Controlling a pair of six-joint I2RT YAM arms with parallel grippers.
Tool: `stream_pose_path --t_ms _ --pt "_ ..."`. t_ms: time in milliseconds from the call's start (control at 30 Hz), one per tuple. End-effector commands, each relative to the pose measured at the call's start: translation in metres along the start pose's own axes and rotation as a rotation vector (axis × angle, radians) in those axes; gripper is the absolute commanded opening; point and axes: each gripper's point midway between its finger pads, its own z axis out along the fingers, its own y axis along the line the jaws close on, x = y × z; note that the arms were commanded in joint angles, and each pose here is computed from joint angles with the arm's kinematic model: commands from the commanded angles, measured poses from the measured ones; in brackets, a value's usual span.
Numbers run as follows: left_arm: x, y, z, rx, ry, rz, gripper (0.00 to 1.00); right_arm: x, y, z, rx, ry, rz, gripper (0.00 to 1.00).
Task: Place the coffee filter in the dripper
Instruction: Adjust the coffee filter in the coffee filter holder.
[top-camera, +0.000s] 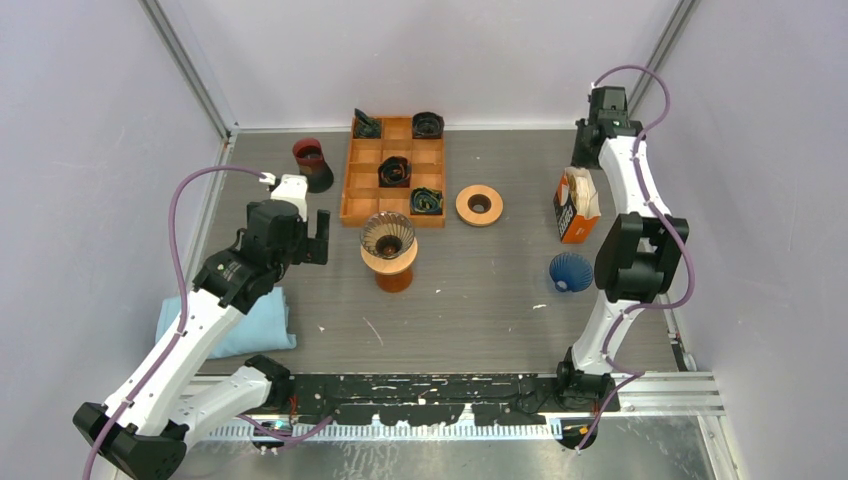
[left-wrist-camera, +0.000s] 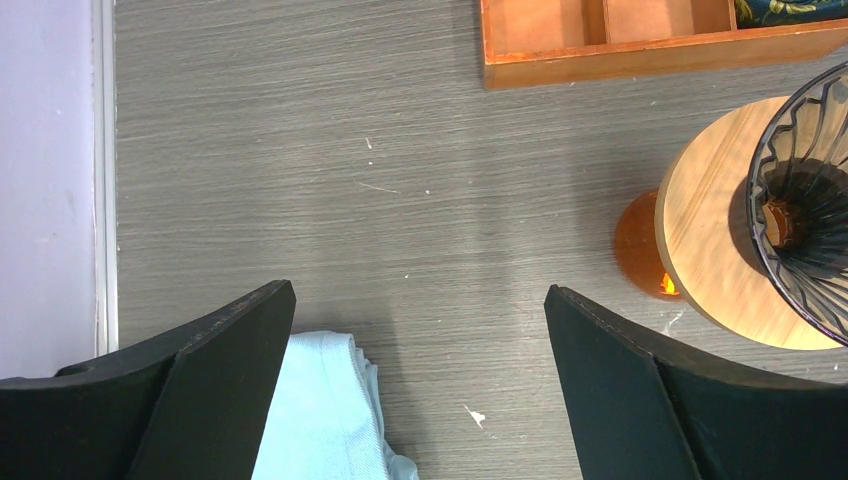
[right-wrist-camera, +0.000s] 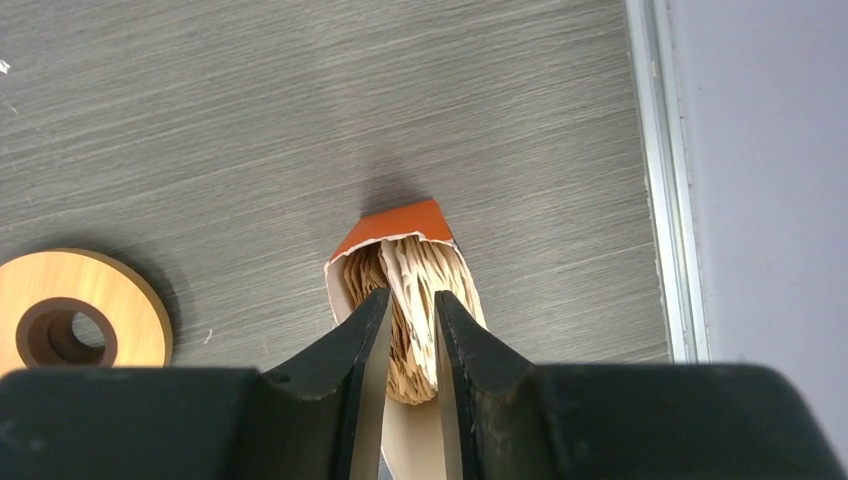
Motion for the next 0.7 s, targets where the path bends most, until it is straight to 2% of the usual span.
stream_pose_path --t_ms 0,667 --pt "-0.013 -0.001 0.001 0.001 -0.05 -0.035 0.99 -0.018 0.006 0.001 -0.043 -0.039 -0.019 0.28" --pt "-0.012 0.0 0.002 -0.001 -0.046 -0.032 0.99 -0.001 0.01 0.026 -0.044 0.031 -0.02 0.23"
